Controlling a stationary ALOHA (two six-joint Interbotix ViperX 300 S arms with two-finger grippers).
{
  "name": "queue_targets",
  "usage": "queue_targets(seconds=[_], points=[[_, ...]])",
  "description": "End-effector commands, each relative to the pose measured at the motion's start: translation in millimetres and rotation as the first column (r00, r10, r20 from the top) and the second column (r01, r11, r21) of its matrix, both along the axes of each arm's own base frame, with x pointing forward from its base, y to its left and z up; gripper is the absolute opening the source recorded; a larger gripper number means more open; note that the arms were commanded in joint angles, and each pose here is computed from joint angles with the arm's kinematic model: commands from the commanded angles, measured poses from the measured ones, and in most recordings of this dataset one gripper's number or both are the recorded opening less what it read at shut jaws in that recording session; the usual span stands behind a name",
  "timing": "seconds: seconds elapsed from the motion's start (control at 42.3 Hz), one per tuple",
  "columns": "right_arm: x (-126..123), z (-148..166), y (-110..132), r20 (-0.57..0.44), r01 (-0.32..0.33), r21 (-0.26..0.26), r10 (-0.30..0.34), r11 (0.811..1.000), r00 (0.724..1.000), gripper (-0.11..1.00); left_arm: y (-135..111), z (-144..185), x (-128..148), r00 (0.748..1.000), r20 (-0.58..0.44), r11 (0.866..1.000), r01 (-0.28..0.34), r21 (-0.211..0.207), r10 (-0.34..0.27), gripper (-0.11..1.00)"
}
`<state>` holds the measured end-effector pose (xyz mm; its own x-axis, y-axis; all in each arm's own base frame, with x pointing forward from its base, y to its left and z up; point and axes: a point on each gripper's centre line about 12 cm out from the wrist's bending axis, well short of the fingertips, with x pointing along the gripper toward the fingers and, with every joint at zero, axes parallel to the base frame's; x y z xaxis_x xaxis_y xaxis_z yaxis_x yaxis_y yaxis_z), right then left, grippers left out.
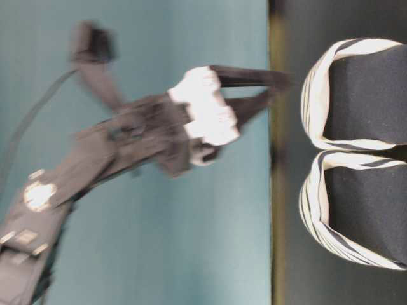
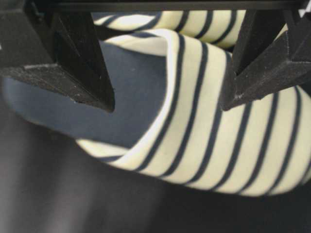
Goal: Arrange the slippers with the left arm.
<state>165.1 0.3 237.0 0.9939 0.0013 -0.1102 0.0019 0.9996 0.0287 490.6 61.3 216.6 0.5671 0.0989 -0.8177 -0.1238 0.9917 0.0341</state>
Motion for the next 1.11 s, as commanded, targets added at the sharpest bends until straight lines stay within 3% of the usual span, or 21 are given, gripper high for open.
queue_targets(seconds=[0.0, 0.118, 0.354, 0.472, 0.614, 0.661, 0.827, 0.968, 1.086], points=[[0.3, 3.5, 0.5, 0.014, -0.002, 0.008, 0.002, 1.000, 1.000, 0.01, -9.6, 45.8, -11.8, 0.991, 0.131, 0.999, 0.025, 0.023, -0.028, 0.84], [-1.0, 4.6, 0.5, 0.023, -0.002, 0.008, 0.002, 1.000, 1.000, 0.01, -21.4, 64.0, -32.1, 0.974, 0.217, 0.998, 0.051, 0.038, -0.058, 0.84], [-2.4, 5.2, 0.5, 0.028, -0.002, 0.008, 0.002, 1.000, 1.000, 0.01, -38.9, 65.8, -72.5, 0.925, 0.369, 0.996, 0.080, 0.046, -0.091, 0.84], [-2.6, 7.1, 0.4, 0.038, -0.002, 0.008, 0.002, 1.000, 0.999, 0.01, -48.0, 72.1, -92.4, 0.876, 0.469, 0.994, 0.098, 0.054, -0.111, 0.84], [-3.7, 8.2, 0.4, 0.044, -0.002, 0.008, 0.002, 1.000, 0.999, 0.01, -55.5, 88.3, -121.2, 0.794, 0.594, 0.992, 0.110, 0.067, -0.129, 0.84], [-4.2, 7.5, 0.5, 0.041, -0.002, 0.008, 0.002, 1.000, 0.999, 0.01, -55.9, 89.4, -130.3, 0.777, 0.616, 0.992, 0.110, 0.069, -0.129, 0.84], [-6.1, 2.8, 0.5, 0.025, -0.002, 0.009, 0.002, 1.000, 1.000, 0.01, -54.9, 86.4, -157.9, 0.767, 0.629, 0.992, 0.104, 0.069, -0.125, 0.84], [-7.4, -3.5, 0.5, 0.005, -0.002, 0.009, 0.002, 1.000, 1.000, 0.01, -55.7, 93.2, -180.4, 0.720, 0.682, 0.992, 0.102, 0.079, -0.128, 0.84], [-9.6, -4.8, 0.6, -0.012, -0.005, -0.007, 0.005, 1.000, 1.000, 0.01, -56.5, 94.7, -196.2, 0.703, 0.700, 0.992, 0.102, 0.080, -0.129, 0.84]])
